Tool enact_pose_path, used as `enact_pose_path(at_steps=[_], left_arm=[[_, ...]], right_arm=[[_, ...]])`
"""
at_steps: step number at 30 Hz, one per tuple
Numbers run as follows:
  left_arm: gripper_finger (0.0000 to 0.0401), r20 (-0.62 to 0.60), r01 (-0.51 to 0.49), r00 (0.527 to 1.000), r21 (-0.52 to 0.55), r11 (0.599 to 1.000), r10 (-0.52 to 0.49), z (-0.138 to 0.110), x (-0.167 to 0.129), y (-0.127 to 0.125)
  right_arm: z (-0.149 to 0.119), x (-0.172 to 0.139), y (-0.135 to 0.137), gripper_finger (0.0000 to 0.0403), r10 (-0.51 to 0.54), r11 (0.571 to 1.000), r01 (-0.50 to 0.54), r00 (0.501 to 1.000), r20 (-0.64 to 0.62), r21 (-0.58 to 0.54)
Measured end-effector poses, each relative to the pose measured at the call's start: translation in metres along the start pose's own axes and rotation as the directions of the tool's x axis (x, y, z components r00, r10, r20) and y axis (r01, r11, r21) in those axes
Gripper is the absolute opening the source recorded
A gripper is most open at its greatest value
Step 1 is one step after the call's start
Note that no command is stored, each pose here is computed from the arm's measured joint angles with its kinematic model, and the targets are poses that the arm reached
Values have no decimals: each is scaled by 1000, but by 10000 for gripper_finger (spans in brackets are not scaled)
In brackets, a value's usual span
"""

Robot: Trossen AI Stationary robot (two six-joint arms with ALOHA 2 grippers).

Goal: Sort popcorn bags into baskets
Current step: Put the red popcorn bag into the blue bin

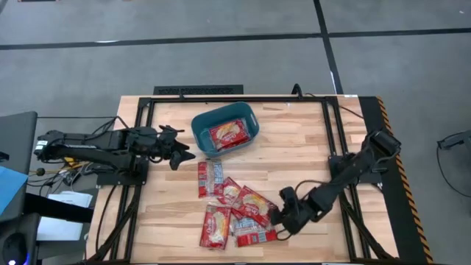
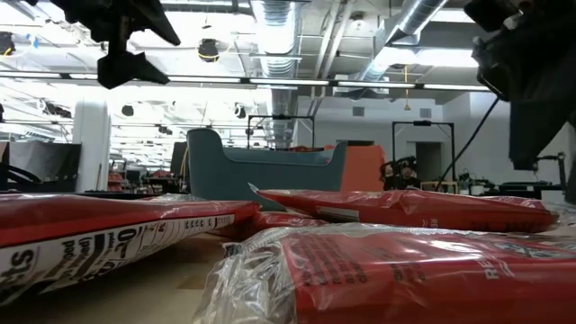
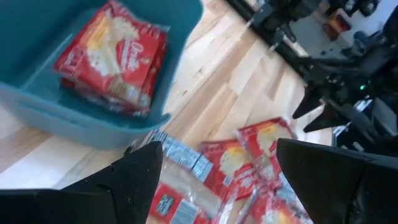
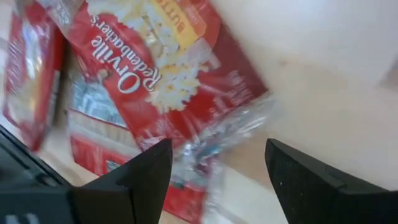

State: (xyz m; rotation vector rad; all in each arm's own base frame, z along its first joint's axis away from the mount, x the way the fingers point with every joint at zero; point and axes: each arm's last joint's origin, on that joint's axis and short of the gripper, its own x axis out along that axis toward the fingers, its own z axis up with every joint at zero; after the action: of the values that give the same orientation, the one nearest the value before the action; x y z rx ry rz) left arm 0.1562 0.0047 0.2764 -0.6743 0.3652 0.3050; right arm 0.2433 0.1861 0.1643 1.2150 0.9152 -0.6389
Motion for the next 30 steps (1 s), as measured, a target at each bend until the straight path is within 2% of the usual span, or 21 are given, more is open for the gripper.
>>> enact_pose_path(at_steps=[6, 11, 13, 17, 24, 30], left_arm=[[303, 5, 7, 1000, 1, 1000, -7, 1, 5, -2], [303, -3, 1, 1000, 3, 1000, -1, 0, 6, -2], [303, -5, -1, 1000, 4, 1000, 2, 0, 6, -1], [303, -4, -2, 1000, 7, 1000, 2, 0, 6, -1], [303, 2, -9, 1000, 15, 1000, 9, 0, 6, -1], [303, 2, -11, 1000, 26, 1000, 11, 0, 6, -1]], right_arm=[[-13, 32, -3, 281, 28, 996, -32, 998, 51, 81], [-8, 47, -2, 279, 38, 993, -50, 994, 107, 109], [-5, 48, -1, 266, 44, 991, -59, 991, 128, 116], [3, 49, 1, 197, 41, 995, -55, 987, 158, 85], [19, 55, 4, 21, 46, 999, -51, 970, 238, 16], [31, 50, 14, 8, 87, 996, -83, 972, 217, -28]])
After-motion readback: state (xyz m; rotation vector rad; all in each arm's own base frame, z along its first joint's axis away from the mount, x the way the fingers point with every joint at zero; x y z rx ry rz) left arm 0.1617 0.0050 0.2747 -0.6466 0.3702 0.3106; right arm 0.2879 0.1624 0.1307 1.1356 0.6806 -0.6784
